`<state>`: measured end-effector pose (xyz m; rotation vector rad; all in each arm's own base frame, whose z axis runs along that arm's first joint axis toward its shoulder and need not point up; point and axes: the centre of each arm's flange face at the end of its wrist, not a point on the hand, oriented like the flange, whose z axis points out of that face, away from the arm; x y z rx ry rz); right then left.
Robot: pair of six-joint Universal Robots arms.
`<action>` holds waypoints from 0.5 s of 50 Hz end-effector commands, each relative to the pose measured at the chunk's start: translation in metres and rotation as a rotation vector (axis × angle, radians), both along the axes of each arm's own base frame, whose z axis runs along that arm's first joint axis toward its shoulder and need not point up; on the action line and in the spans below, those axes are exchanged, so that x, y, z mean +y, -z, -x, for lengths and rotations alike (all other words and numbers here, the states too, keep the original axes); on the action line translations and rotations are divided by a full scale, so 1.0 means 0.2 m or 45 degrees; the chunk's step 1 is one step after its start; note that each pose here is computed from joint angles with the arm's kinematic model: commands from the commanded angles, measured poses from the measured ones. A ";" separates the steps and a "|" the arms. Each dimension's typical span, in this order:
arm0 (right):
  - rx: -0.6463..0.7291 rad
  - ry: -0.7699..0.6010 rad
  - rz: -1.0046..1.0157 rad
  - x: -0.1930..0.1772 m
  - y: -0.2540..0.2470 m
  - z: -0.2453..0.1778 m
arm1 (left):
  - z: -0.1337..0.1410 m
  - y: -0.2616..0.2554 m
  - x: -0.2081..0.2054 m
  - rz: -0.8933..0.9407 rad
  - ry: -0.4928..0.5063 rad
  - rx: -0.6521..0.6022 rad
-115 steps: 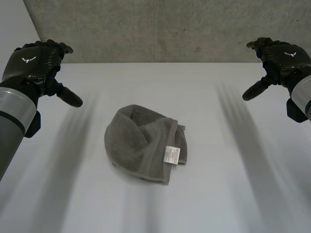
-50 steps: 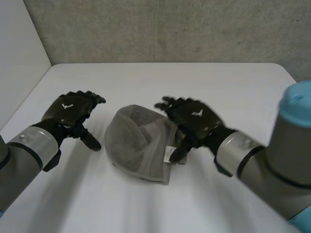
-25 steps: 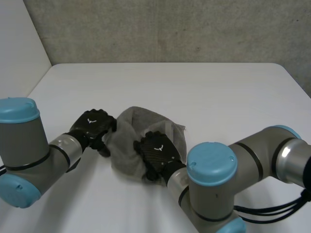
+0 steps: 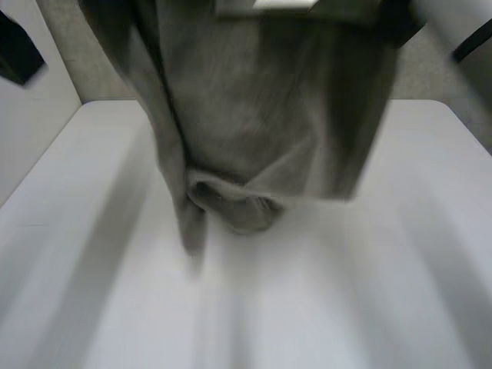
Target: Fold the towel.
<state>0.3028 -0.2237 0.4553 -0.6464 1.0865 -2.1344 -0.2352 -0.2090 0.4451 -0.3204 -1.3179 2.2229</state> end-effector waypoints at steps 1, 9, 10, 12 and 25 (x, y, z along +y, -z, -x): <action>0.035 -0.010 -0.027 -0.11 0.01 0.14 | 0.00 -0.02 0.11 0.016 0.046 0.037; 0.240 -0.082 -0.347 -0.26 0.52 0.07 | 0.12 0.47 -0.06 -0.357 0.087 -0.125; 0.298 -0.071 -0.407 -0.29 0.63 0.06 | 0.16 0.59 -0.07 -0.447 0.111 -0.166; 0.371 -0.058 -0.470 -0.32 0.75 0.05 | 0.21 0.71 -0.07 -0.534 0.145 -0.216; 0.709 0.427 -0.632 -0.40 0.95 0.17 | 0.32 0.98 0.11 -0.685 0.258 -0.628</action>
